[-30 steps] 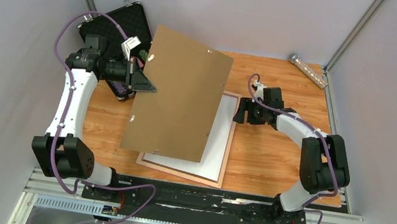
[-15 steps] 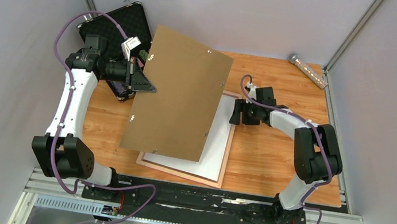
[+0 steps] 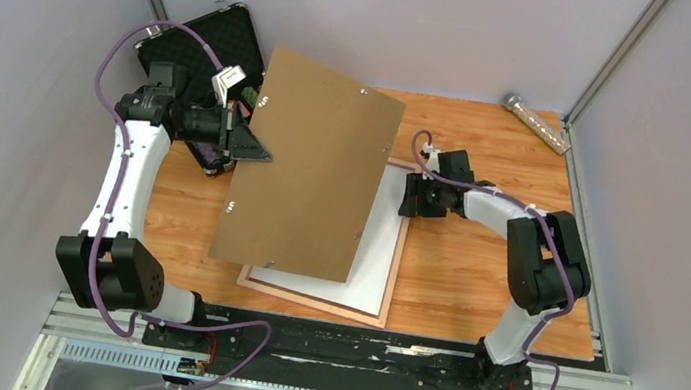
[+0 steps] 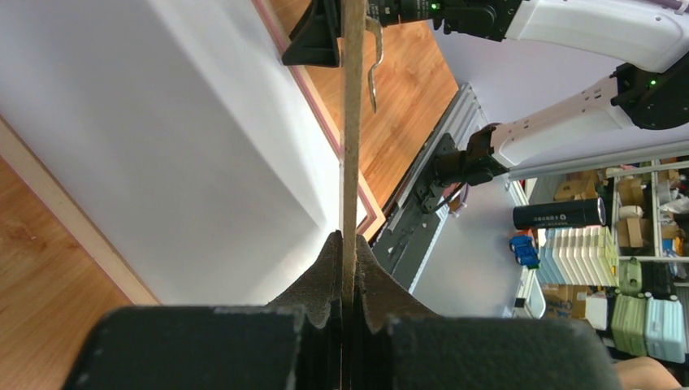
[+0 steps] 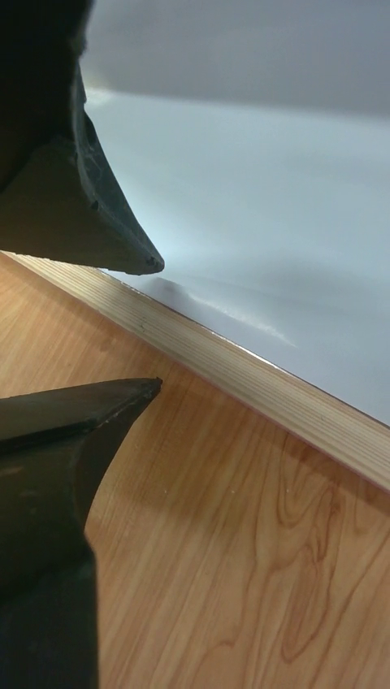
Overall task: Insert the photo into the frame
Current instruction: Move the photo frame to the center of the board.
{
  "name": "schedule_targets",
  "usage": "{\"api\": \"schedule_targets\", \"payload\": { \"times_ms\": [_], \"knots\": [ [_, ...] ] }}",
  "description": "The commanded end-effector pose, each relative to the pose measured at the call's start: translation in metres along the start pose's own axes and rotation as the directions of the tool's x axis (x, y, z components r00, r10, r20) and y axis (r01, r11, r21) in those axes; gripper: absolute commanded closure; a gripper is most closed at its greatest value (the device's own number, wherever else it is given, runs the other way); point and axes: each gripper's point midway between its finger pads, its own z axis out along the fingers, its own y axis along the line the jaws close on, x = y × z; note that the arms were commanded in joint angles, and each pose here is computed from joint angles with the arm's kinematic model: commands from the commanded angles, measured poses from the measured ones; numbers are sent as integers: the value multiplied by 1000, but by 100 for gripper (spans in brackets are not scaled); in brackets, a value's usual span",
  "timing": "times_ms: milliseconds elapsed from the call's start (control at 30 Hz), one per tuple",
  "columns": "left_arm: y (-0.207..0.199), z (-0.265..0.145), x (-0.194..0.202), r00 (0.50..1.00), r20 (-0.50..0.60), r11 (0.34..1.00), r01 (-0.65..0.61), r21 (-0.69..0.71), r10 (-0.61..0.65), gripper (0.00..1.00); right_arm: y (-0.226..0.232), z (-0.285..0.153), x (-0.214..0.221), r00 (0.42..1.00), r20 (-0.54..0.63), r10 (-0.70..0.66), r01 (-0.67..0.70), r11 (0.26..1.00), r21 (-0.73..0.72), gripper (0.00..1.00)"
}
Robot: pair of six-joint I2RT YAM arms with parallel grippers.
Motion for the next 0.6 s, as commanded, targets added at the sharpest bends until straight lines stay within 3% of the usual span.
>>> {"api": "schedule_targets", "payload": {
  "times_ms": [0, 300, 567],
  "knots": [
    [-20, -7, -9, 997, 49, 996, -62, 61, 59, 100, -5, 5, -8, 1000, 1, -20, 20, 999, 38, 49],
    [-22, -7, -8, 997, 50, 996, -69, 61, 66, 100, -14, 12, -9, 999, -22, -24, 26, 997, 80, 64],
    [-22, -7, -7, 997, 48, 996, -65, 66, 62, 100, -34, -1, -22, 1000, 9, 5, -6, 993, 117, 71]
  ]
}}
